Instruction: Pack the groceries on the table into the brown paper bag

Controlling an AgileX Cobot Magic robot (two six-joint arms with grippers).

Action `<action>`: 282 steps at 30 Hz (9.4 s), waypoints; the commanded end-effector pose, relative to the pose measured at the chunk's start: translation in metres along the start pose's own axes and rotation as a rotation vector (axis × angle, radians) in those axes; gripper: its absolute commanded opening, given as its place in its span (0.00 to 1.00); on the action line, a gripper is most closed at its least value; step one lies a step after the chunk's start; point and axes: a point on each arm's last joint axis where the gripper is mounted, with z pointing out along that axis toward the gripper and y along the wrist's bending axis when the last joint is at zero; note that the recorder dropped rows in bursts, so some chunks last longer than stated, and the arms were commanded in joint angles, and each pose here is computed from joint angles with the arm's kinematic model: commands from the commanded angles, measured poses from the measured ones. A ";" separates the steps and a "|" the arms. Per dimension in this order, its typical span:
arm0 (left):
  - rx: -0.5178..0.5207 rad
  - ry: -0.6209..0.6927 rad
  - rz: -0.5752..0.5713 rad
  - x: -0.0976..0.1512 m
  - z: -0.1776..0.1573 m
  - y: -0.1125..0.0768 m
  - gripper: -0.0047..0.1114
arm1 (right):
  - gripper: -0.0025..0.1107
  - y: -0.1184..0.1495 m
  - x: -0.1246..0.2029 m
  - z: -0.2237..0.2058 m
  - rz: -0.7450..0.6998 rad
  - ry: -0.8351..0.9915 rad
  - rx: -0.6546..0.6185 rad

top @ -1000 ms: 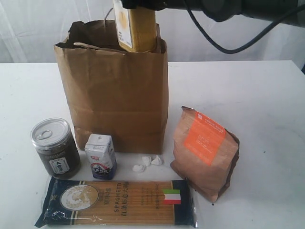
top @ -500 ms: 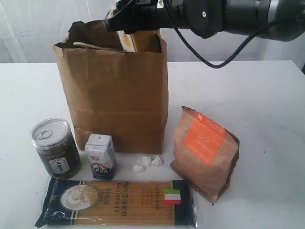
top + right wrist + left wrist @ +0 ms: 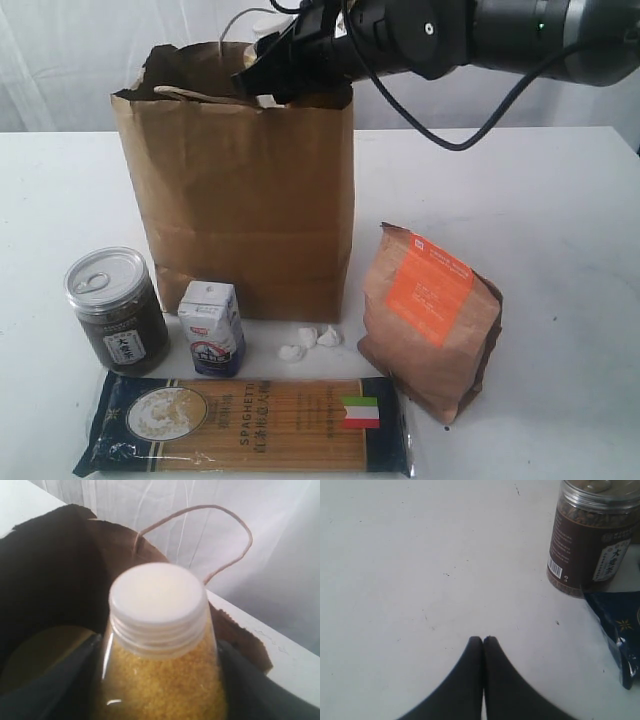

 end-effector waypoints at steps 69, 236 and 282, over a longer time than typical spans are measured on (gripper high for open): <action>0.010 0.024 -0.001 0.003 0.000 -0.001 0.04 | 0.76 -0.026 -0.065 -0.131 -0.158 -0.149 0.171; 0.756 0.118 0.640 -0.140 0.157 -0.042 0.93 | 0.02 -0.017 0.277 -0.294 0.362 -0.250 0.672; 0.710 0.220 0.549 -0.124 0.179 -0.038 0.04 | 0.02 -0.017 0.277 -0.294 0.362 -0.248 0.672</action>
